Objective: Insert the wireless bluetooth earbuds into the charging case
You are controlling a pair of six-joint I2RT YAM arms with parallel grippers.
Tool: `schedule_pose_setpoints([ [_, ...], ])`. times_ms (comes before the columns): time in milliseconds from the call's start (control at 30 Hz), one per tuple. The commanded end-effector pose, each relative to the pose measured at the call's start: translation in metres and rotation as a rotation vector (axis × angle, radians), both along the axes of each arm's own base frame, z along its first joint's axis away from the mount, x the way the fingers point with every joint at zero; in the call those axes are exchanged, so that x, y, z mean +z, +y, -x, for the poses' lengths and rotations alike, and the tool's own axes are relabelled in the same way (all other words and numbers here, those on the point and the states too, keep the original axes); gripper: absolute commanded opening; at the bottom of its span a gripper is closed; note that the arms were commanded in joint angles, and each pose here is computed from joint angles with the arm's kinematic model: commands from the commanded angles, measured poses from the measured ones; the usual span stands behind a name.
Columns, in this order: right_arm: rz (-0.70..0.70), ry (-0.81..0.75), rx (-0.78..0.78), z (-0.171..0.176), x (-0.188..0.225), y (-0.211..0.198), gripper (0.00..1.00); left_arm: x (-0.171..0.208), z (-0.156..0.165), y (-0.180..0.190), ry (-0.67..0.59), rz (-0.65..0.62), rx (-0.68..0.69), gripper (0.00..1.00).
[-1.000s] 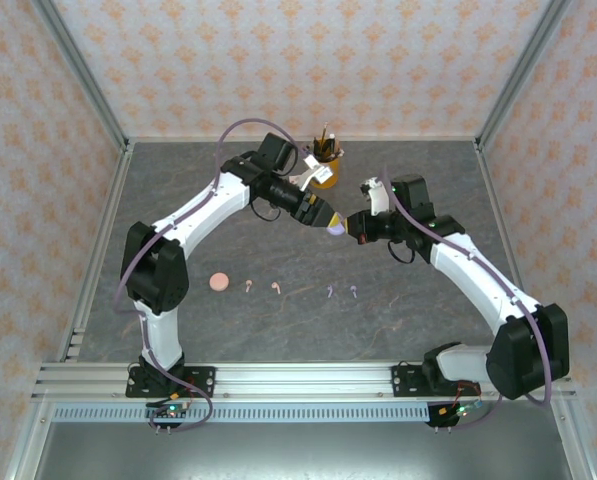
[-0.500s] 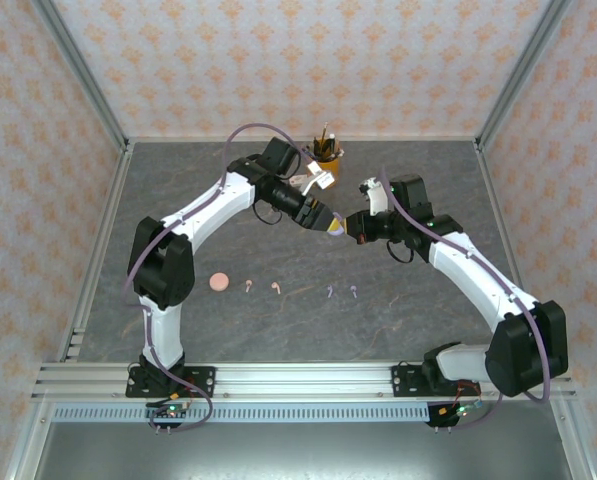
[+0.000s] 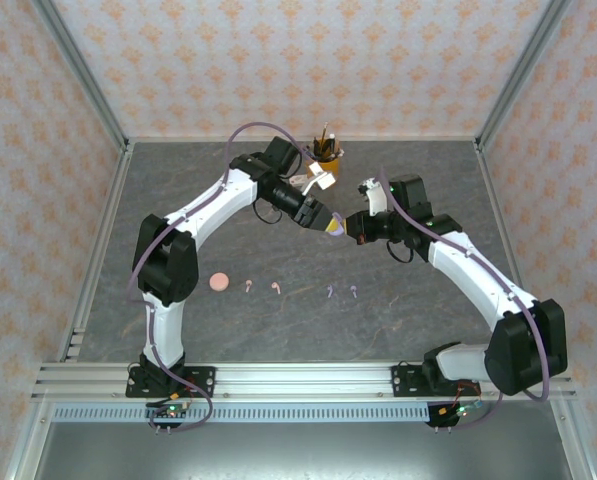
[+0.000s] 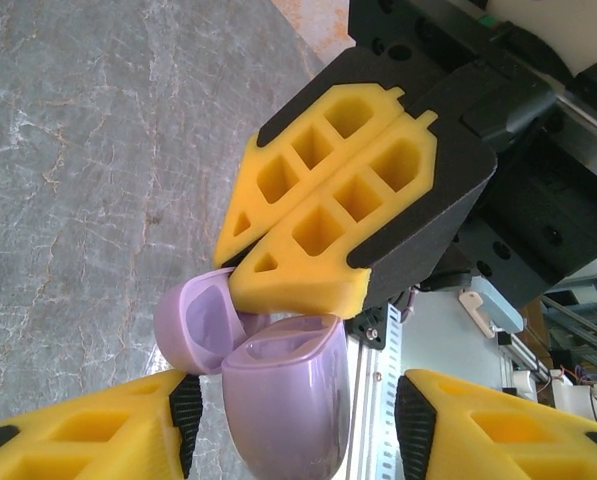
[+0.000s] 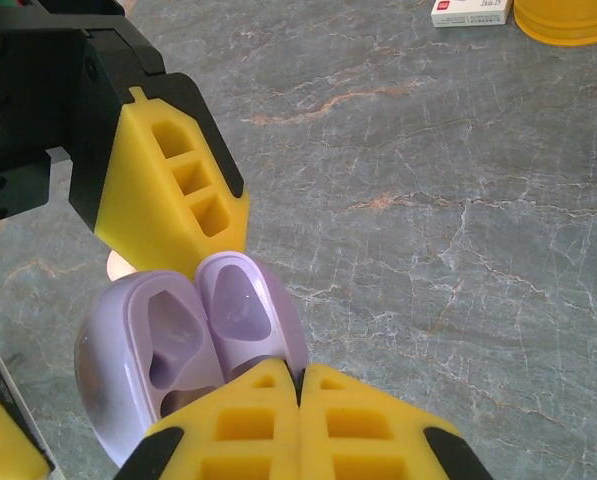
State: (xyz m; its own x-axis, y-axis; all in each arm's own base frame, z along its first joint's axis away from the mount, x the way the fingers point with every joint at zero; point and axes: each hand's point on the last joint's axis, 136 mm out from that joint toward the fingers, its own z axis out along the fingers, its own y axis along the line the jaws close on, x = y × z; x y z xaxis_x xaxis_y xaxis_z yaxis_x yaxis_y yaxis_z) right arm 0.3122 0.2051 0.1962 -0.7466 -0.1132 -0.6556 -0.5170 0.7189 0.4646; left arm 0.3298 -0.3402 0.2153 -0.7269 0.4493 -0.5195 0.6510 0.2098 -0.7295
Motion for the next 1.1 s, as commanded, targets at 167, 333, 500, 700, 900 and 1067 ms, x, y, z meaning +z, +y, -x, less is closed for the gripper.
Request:
schedule_pose_setpoints([
  [167, -0.015, -0.035, 0.044, -0.002, 0.011, 0.008, 0.0, 0.011, 0.007, -0.001, 0.007, 0.035, -0.044, 0.56],
  [333, -0.017, -0.034, 0.048, -0.001, 0.011, 0.009, 0.0, 0.006, 0.007, -0.003, 0.02, 0.028, -0.048, 0.56],
  [500, -0.014, -0.034, 0.049, 0.0, 0.01, 0.01, 0.0, 0.001, 0.009, -0.005, 0.03, 0.018, -0.06, 0.55],
  [700, -0.011, -0.031, 0.05, -0.001, 0.009, 0.01, 0.0, 0.0, 0.009, -0.007, 0.03, 0.018, -0.065, 0.52],
  [900, -0.007, -0.029, 0.048, -0.001, 0.007, 0.01, 0.0, -0.001, 0.008, -0.008, 0.034, 0.015, -0.065, 0.46],
  [1067, -0.005, -0.028, 0.045, -0.001, 0.006, 0.009, 0.0, 0.0, 0.008, -0.008, 0.034, 0.019, -0.066, 0.4],
])
